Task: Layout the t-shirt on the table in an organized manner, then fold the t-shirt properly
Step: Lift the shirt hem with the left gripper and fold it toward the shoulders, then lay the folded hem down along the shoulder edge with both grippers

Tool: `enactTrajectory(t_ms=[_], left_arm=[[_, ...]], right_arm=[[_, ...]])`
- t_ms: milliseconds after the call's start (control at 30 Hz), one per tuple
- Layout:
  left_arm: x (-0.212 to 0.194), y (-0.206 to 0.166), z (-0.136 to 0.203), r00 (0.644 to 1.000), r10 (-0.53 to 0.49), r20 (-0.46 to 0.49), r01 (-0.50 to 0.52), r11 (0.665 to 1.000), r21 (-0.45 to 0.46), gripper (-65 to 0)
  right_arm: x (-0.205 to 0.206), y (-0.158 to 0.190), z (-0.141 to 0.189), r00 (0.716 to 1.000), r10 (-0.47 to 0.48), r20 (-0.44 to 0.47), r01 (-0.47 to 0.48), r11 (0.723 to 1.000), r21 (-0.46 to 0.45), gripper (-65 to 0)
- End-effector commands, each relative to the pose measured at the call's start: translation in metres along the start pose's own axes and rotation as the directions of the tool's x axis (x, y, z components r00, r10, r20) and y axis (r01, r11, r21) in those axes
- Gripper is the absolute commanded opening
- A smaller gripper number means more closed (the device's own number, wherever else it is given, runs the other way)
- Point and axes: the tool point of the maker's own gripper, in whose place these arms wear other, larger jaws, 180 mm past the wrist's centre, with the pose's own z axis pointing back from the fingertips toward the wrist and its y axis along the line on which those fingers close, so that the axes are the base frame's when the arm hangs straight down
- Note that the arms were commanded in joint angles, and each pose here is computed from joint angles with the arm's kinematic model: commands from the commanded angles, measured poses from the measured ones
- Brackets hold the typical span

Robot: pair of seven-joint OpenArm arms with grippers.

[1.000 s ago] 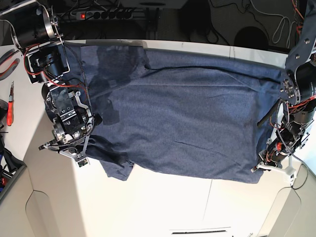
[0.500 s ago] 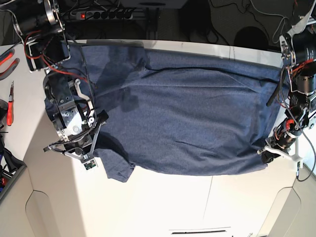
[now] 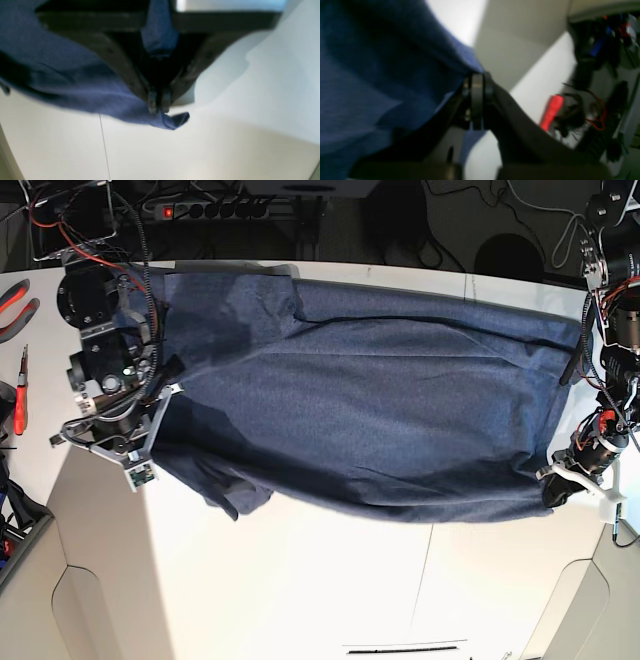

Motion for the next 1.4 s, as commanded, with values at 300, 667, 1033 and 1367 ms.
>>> enactTrajectory(t_ms=[300,667,1033,1367], left_arm=[[0.033,0.007,0.013,1.000,0.001,0.013,-0.001,0.999,-0.047,-65.0],[0.028,0.025,0.044,0.996,0.085,0.024,-0.085,0.996,-0.021,-65.0],[-0.025,0.037,0.072,0.990,0.121,-0.075,-0.120,0.993,0.018,-65.0],[-0.043,0.036,0.075,0.979,0.123,-0.162,-0.121,0.992,0.021,-54.2]], right_arm=[[-0.026,-0.009,0.014,1.000,-0.002,-0.030,0.001,1.000,-0.028,-65.0],[-0.053,0.005,0.042,0.999,0.008,-0.045,-0.008,1.000,0.003,-65.0],[-0.097,0.022,0.049,0.989,0.032,-0.142,-0.026,0.999,0.044,-65.0],[-0.101,0.029,0.050,0.989,0.020,-0.150,-0.010,0.997,0.072,-53.5]])
